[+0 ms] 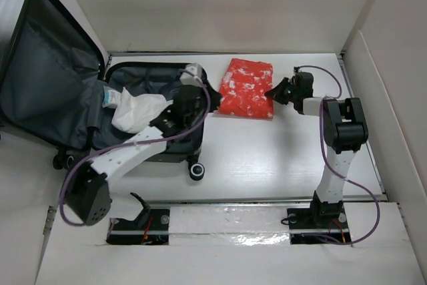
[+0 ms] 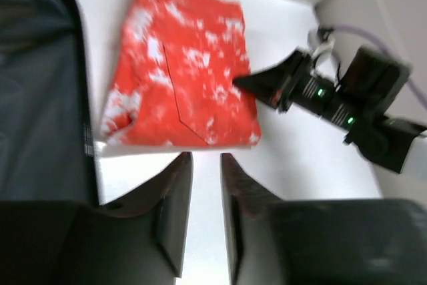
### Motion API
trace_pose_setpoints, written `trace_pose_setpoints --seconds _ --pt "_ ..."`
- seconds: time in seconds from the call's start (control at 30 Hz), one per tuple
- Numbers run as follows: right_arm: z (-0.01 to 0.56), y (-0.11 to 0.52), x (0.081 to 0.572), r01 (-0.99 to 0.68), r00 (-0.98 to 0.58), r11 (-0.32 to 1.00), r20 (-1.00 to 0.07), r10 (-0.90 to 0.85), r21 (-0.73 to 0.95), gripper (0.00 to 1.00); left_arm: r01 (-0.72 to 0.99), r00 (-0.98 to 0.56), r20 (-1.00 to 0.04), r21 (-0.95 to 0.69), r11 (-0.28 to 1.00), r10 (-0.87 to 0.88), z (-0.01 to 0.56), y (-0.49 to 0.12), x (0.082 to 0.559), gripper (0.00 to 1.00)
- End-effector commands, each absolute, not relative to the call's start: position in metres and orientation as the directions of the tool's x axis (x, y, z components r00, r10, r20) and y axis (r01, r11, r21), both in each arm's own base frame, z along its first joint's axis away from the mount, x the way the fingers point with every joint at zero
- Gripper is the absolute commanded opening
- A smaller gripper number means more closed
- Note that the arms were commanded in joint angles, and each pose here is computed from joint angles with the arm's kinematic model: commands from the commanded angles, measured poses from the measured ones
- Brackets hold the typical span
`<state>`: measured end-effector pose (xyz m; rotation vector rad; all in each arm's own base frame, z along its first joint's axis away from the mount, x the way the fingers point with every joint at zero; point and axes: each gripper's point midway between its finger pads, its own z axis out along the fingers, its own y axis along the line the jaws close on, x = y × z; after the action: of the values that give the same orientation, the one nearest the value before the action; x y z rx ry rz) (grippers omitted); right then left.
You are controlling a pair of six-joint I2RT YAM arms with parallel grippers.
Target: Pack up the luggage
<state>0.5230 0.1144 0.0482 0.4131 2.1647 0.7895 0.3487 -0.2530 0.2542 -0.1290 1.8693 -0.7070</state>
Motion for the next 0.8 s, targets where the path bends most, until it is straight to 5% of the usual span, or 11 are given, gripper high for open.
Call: trace_pose_setpoints --seconds 0.0,0.13,0.33,0.43,0.47,0.67,0.77 --pt "0.098 0.083 0.525 0.042 -0.473 0.695 -0.598 0.647 0.718 0.0 0.262 -0.385 -0.845 -0.486 0.834 -0.371 0.254 -0.296 0.354 0.26" --pt "0.107 0.051 0.477 0.096 -0.391 0.676 -0.597 0.701 0.731 0.0 0.296 -0.46 -0.831 -0.476 0.828 -0.313 0.219 -0.348 0.341 0.46" --pt "0.064 0.06 0.361 0.168 -0.384 0.626 -0.534 0.753 0.762 0.03 0.234 -0.545 -0.778 -0.499 0.835 -0.312 0.153 -0.362 0.329 0.56" --pt "0.067 0.063 0.33 0.137 -0.353 0.595 -0.522 0.776 0.792 0.24 0.21 -0.581 -0.75 -0.513 0.832 -0.316 0.136 -0.359 0.318 0.57" --pt "0.066 0.064 0.324 0.138 -0.359 0.596 -0.521 0.774 0.791 0.38 0.202 -0.584 -0.746 -0.516 0.832 -0.321 0.132 -0.356 0.316 0.62" --pt "0.104 0.058 0.308 0.089 -0.354 0.726 -0.659 0.663 0.682 0.78 0.16 -0.629 -0.71 -0.517 0.841 -0.317 0.105 -0.362 0.315 0.76" --pt "0.134 0.045 0.303 0.094 -0.275 0.757 -0.714 0.644 0.646 0.91 0.141 -0.637 -0.698 -0.523 0.841 -0.328 0.097 -0.367 0.324 0.83"
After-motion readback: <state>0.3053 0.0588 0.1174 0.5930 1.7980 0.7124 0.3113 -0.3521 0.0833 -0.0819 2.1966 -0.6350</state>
